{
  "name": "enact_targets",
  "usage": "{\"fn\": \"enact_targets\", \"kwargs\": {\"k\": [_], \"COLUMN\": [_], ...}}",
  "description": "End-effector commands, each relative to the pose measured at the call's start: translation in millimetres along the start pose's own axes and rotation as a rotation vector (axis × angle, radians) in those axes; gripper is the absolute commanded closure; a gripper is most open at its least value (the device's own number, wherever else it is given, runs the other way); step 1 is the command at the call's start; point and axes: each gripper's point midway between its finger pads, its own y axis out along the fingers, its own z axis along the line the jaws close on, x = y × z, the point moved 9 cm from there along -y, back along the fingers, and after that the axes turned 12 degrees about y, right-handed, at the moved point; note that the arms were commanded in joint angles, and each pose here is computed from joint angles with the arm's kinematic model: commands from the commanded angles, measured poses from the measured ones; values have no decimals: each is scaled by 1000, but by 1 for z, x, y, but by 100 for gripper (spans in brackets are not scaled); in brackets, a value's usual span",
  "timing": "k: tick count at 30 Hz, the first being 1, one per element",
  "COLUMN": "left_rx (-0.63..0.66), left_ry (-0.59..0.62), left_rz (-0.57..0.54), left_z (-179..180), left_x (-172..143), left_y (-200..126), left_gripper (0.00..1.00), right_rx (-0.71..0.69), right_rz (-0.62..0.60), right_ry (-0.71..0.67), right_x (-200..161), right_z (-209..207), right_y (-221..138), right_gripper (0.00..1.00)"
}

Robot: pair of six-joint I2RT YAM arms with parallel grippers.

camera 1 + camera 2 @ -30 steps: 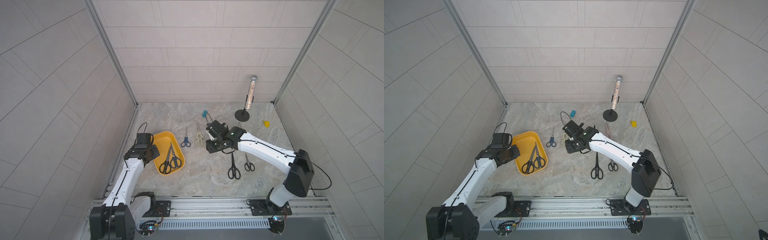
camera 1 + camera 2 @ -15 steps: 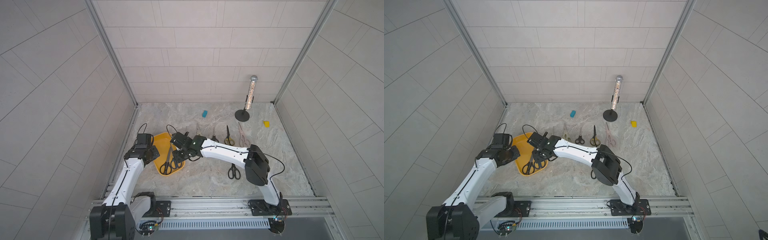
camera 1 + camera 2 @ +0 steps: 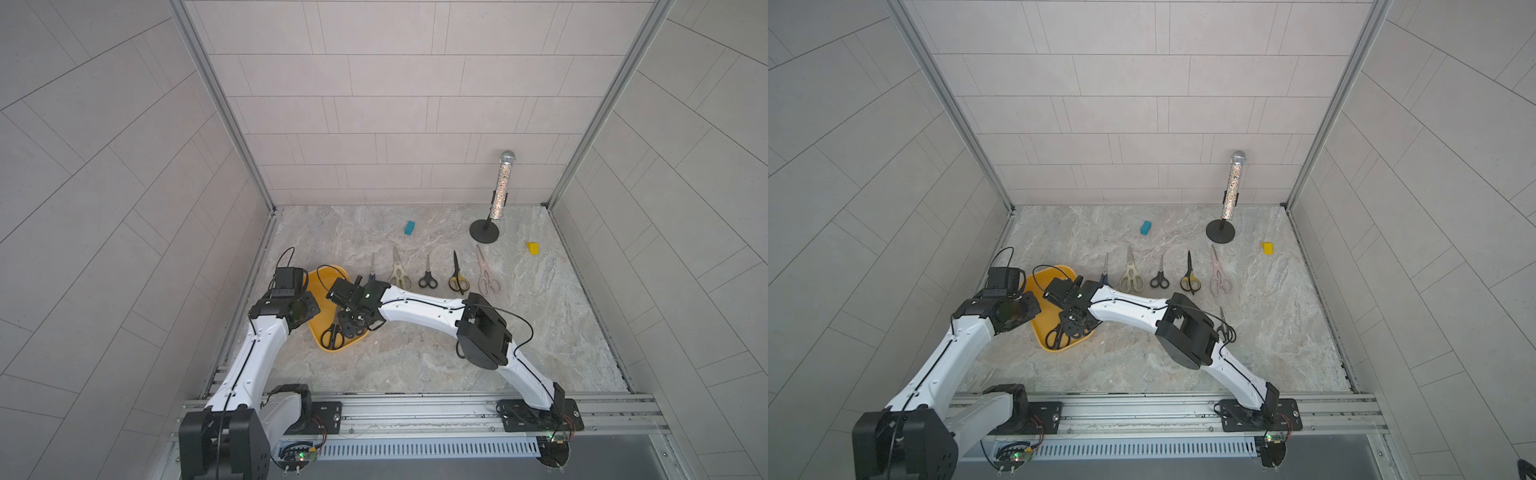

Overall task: Take the scissors out of the storage box
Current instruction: Pick up the scissors from the storage box.

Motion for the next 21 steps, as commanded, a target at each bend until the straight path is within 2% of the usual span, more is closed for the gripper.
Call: {"fn": "enact_targets", "kwargs": {"k": [1,9,21], "left_rx": [-7,-11,-13], "left_ry": [-3,4,36], "left_rz": [-42,-38,-22], "left_z": [-3,-5,-9], "left_x": [8,8,5], "left_y": [-10,-9,-9], "left_gripper": [100,100,100], "right_rx": [-95,-93,-130], "right_rz": [-20,5,-37], "right_ry": [10,31,59], "right_x": [-1,-5,-3], "right_z": [-8,-8,-21], "right_y": [3,28,53], "right_gripper": [62,64,71]}}
